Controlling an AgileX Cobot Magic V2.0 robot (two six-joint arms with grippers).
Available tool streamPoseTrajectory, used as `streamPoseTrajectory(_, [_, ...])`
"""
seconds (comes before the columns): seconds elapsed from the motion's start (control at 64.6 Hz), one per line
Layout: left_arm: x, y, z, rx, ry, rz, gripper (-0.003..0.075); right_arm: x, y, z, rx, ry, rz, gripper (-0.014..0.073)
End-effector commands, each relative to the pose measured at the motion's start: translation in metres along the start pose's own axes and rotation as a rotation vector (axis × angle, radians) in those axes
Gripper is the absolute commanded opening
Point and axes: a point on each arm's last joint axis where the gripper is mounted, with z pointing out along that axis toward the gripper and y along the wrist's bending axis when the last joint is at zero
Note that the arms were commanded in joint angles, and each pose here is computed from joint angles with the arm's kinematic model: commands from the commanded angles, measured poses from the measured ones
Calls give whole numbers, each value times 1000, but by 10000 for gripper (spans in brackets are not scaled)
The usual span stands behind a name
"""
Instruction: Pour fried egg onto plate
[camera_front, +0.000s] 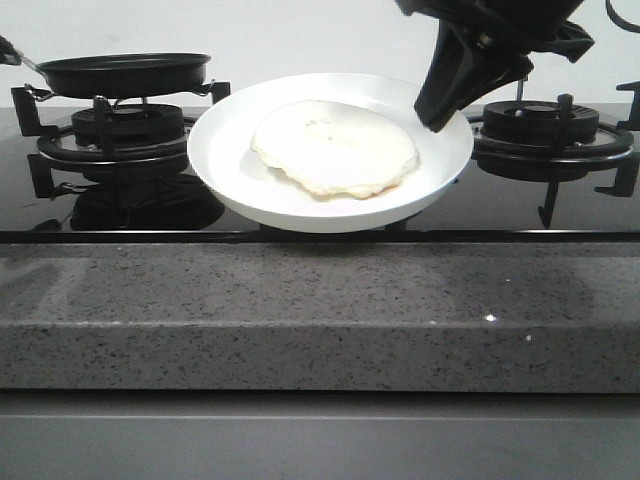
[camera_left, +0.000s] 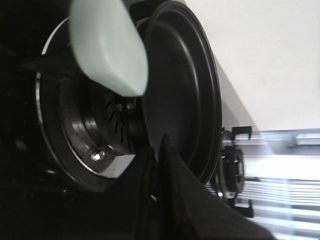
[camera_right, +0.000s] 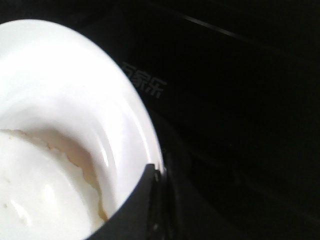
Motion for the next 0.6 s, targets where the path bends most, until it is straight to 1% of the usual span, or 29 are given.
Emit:
streamPoseTrajectory(0.0, [2,-44,-27,27,-85,106,20,-15,6,-20,-6,-114,-1,-57])
streamPoseTrajectory(0.108, [11,-56,-41,-46,-132,183,20,-15,6,-20,-6,-114,-1,-57])
streamPoseTrajectory(0.17, [19,-66,-51,-90,-158,251,18,-15,6,-20,-6,-114,-1,-57])
streamPoseTrajectory(0.279, [36,-82,-64,-164,-206,357,-20,-15,6,-20,-6,-114,-1,-57])
streamPoseTrajectory(0.325, [44,-89,-68,-192,-223,404,-20,-15,6,-20,-6,-114,-1,-57])
streamPoseTrajectory(0.48, [77,-116,-79,-280,-248,620,-20,-15,6,-20,-6,-114,-1,-57])
streamPoseTrajectory(0.589, [101,-130,-84,-331,-259,781,-20,-15,6,-20,-6,-114,-1,-57])
